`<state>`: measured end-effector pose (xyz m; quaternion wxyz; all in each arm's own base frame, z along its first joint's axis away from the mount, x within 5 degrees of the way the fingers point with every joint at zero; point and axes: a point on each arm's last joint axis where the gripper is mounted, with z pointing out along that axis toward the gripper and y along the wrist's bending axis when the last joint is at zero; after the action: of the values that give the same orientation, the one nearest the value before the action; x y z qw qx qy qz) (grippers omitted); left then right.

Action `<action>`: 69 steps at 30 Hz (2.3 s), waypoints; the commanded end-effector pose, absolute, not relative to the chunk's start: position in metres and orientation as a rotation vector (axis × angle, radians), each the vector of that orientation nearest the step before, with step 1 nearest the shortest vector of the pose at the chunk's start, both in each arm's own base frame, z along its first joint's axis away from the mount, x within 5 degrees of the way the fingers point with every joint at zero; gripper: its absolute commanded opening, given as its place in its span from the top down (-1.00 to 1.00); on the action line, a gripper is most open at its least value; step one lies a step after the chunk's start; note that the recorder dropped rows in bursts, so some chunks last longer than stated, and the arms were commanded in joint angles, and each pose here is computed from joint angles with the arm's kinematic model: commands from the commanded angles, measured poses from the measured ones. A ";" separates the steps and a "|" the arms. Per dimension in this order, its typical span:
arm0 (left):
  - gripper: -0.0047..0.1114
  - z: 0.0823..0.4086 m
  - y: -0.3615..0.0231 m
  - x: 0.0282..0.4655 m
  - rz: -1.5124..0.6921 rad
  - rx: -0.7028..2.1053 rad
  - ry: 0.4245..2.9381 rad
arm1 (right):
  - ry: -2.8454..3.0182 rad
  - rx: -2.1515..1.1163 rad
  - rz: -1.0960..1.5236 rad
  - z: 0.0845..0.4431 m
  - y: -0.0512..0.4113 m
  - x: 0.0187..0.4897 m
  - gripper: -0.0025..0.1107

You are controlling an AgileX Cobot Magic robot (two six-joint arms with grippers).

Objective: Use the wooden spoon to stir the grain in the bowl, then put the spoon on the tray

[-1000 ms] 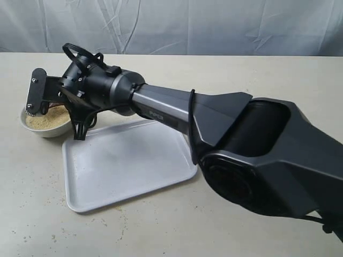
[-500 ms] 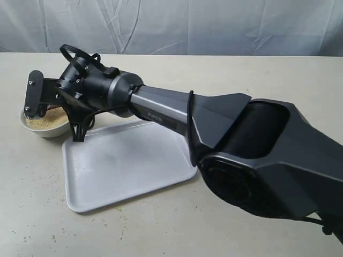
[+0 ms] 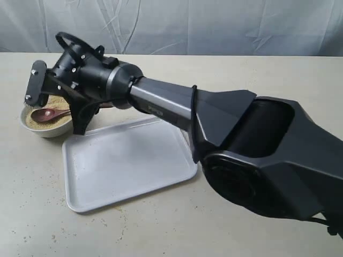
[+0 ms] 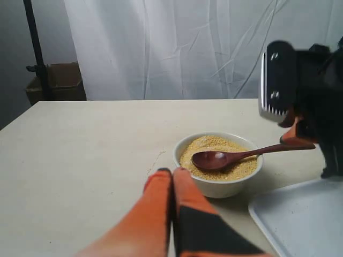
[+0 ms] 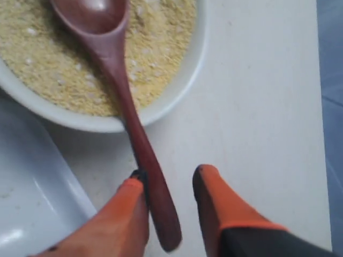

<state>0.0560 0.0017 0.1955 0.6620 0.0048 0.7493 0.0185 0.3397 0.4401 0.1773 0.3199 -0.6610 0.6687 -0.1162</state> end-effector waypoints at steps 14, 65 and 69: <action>0.91 0.195 0.002 0.056 0.042 0.010 1.688 | 2.125 -0.035 0.982 0.179 0.380 0.279 0.40; 0.91 0.195 0.002 0.056 0.042 0.010 1.688 | 1.855 0.852 1.387 0.054 0.392 0.330 0.73; 0.91 0.195 0.002 0.056 0.042 0.010 1.688 | 1.787 0.816 1.398 0.059 0.391 0.332 0.87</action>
<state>0.0560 0.0017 0.1955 0.6620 0.0048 0.7493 0.0185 0.3324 0.3940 0.0699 0.3484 0.3186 0.6842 0.5558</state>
